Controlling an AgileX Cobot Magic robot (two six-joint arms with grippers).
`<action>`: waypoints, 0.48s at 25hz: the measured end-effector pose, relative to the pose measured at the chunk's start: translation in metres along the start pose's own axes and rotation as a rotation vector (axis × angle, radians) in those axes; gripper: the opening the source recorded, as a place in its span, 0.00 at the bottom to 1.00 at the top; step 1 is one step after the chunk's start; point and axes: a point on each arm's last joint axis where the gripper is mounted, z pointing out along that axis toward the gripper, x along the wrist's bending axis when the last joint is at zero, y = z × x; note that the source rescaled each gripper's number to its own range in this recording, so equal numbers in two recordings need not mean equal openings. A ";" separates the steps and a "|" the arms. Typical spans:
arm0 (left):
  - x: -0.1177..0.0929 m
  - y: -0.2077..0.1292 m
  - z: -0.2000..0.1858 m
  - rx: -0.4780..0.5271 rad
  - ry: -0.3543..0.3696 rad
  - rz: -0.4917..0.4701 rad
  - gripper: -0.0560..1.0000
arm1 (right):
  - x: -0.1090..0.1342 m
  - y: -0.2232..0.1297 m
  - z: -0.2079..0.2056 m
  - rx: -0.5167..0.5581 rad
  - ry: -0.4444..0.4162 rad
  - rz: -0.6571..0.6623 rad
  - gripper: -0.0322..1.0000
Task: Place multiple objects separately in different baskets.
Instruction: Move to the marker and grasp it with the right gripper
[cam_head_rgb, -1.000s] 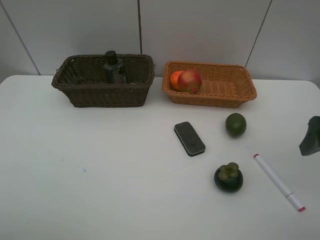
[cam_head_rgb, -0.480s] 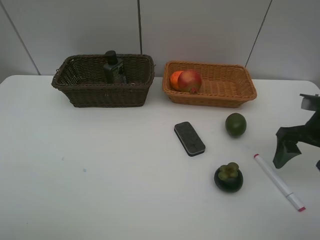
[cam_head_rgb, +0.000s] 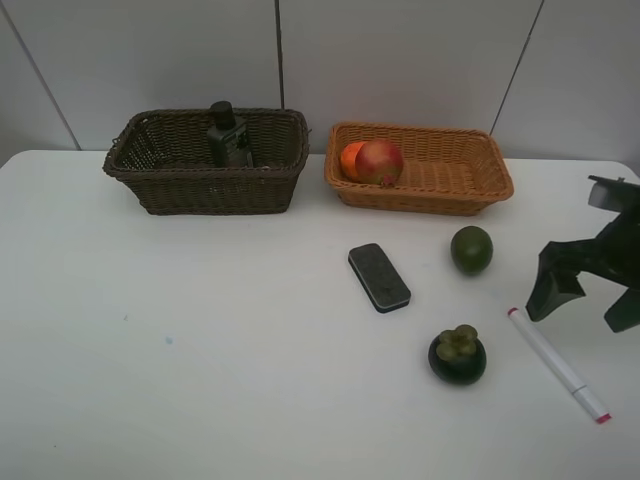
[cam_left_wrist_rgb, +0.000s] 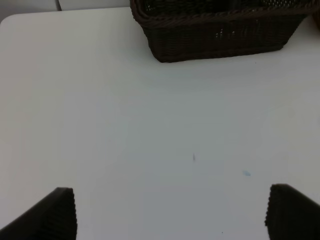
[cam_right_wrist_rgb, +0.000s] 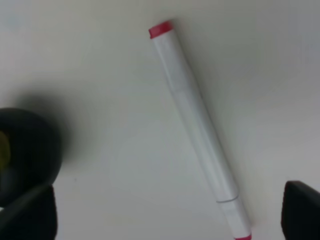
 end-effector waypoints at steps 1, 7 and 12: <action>0.000 0.000 0.000 0.000 0.000 0.000 0.90 | 0.001 0.001 0.000 -0.005 -0.001 -0.002 0.99; 0.000 0.000 0.000 0.000 0.000 0.000 0.90 | 0.019 0.003 0.003 -0.025 -0.016 -0.093 0.99; 0.000 0.000 0.000 0.000 0.000 0.000 0.90 | 0.017 0.008 0.021 0.040 -0.055 -0.108 0.99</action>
